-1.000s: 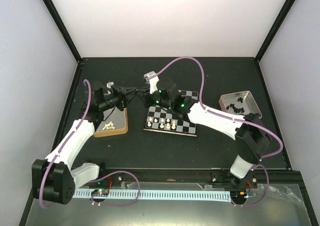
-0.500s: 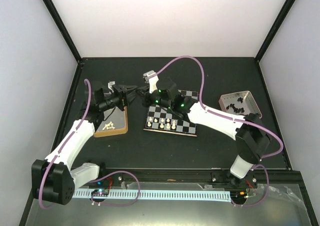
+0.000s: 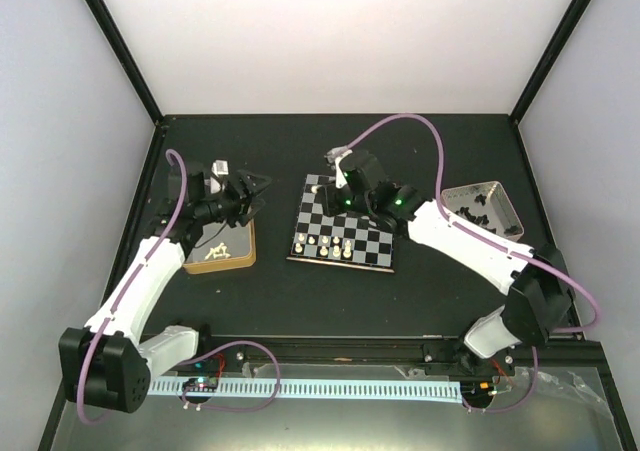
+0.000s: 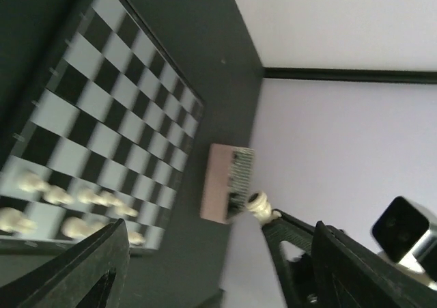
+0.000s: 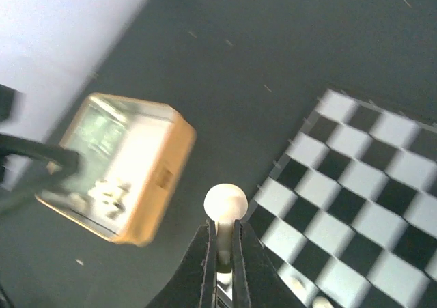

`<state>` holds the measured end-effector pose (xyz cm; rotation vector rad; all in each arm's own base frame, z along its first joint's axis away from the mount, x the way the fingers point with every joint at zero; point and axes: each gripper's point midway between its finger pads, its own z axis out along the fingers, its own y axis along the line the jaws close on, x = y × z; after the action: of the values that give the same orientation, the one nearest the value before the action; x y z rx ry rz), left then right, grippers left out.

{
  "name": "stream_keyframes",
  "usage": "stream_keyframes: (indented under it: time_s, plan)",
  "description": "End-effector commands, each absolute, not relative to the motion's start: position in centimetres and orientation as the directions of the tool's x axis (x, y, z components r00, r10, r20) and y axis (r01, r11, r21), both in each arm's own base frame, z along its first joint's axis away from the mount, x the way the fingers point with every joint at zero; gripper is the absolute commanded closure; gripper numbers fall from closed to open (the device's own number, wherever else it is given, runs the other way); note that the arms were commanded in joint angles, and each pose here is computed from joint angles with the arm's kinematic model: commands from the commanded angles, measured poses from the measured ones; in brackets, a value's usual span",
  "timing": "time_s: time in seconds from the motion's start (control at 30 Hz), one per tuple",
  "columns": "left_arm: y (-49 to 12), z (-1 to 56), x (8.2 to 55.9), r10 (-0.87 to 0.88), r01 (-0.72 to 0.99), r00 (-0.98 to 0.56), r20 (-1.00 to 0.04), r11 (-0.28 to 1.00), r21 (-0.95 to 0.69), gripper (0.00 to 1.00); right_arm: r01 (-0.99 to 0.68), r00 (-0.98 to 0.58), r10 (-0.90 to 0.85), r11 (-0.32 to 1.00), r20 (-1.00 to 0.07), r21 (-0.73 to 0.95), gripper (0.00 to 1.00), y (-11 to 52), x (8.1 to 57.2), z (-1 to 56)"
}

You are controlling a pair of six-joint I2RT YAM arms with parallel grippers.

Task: Set up the chess pieces on the board
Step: Place the chess piece on the chessboard.

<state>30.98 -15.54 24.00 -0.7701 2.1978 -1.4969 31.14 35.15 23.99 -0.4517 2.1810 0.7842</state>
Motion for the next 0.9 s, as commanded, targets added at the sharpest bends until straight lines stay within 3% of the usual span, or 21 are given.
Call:
stream_keyframes:
  time_s: [0.0,0.17,0.3,0.87]
  plan:
    - [-12.6,22.9,30.7,-0.555,-0.059,-0.753,-0.352,0.591,-0.804,0.25,-0.438,-0.775,-0.234,0.868,-0.587,0.234,0.99,29.7,28.7,17.8]
    - [-9.0,20.5,30.4,-0.491,-0.074,-0.687,-0.536,0.780,-0.621,0.25,-0.506,-0.791,-0.371,0.844,-0.487,0.178,0.99,31.2,27.1,16.1]
    - [-6.7,20.0,30.4,-0.478,-0.139,-0.645,-0.597,0.841,-0.523,0.25,-0.562,-0.778,-0.476,0.819,-0.410,0.116,0.99,33.6,26.1,14.5]
    - [-4.6,19.3,30.4,-0.480,-0.201,-0.608,-0.632,0.863,-0.463,0.24,-0.614,-0.769,-0.594,0.790,-0.237,0.009,0.99,36.5,25.8,8.2]
